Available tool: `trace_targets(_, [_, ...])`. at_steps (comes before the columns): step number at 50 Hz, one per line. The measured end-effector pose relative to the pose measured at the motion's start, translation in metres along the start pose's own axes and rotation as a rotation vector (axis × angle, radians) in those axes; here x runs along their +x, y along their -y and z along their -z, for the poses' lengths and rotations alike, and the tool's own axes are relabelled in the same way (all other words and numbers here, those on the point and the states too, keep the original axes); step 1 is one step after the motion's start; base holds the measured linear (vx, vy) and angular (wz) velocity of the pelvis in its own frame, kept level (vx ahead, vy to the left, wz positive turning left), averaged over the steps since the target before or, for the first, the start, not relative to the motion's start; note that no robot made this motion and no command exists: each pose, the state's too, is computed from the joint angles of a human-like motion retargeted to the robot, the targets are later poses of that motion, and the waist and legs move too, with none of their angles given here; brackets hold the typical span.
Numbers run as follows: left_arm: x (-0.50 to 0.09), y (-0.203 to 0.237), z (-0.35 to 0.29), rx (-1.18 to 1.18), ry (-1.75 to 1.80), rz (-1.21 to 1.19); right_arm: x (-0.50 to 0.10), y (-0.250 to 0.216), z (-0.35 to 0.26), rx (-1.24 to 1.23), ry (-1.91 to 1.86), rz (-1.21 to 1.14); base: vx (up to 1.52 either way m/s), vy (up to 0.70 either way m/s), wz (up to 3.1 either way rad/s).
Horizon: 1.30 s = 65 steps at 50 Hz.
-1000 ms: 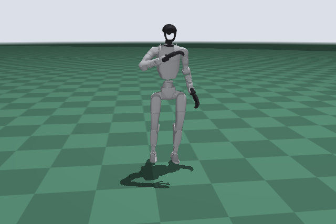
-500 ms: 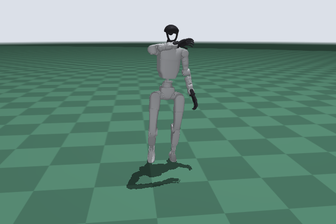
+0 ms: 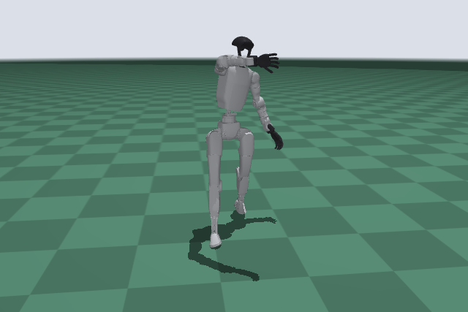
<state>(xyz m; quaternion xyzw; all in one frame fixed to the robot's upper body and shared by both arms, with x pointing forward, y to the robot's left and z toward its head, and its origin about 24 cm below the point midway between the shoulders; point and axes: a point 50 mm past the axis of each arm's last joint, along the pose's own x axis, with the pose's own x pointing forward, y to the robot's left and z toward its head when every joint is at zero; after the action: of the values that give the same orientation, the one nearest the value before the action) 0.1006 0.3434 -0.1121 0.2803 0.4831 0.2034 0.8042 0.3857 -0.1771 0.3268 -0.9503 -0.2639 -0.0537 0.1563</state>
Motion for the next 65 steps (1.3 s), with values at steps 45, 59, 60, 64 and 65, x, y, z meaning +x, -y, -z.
trace_targets(45, [-0.028, 0.089, -0.009, -0.09, 0.035, 0.328, -0.231, -0.197, -0.034, 0.527, -0.612, -0.899, 0.32, -0.1, -0.41])
trace_targets(59, [-0.031, 0.088, 0.006, -0.179, -0.058, 0.315, -0.328, -0.155, -0.287, 1.632, -0.906, -1.252, 0.13, 0.05, -0.02])
trace_targets(60, [-0.033, 0.09, 0.006, -0.184, -0.065, 0.324, -0.333, -0.145, -0.304, 1.688, -0.908, -1.289, 0.06, 0.02, 0.05])
trace_targets(64, [-0.037, 0.1, 0.009, -0.19, -0.092, 0.359, -0.345, -0.1, -0.362, 1.894, -0.887, -1.443, 0.02, 0.01, -0.06])
trace_targets(65, [-0.038, 0.102, 0.01, -0.187, -0.097, 0.364, -0.346, -0.089, -0.375, 1.941, -0.876, -1.483, 0.03, 0.01, -0.21])
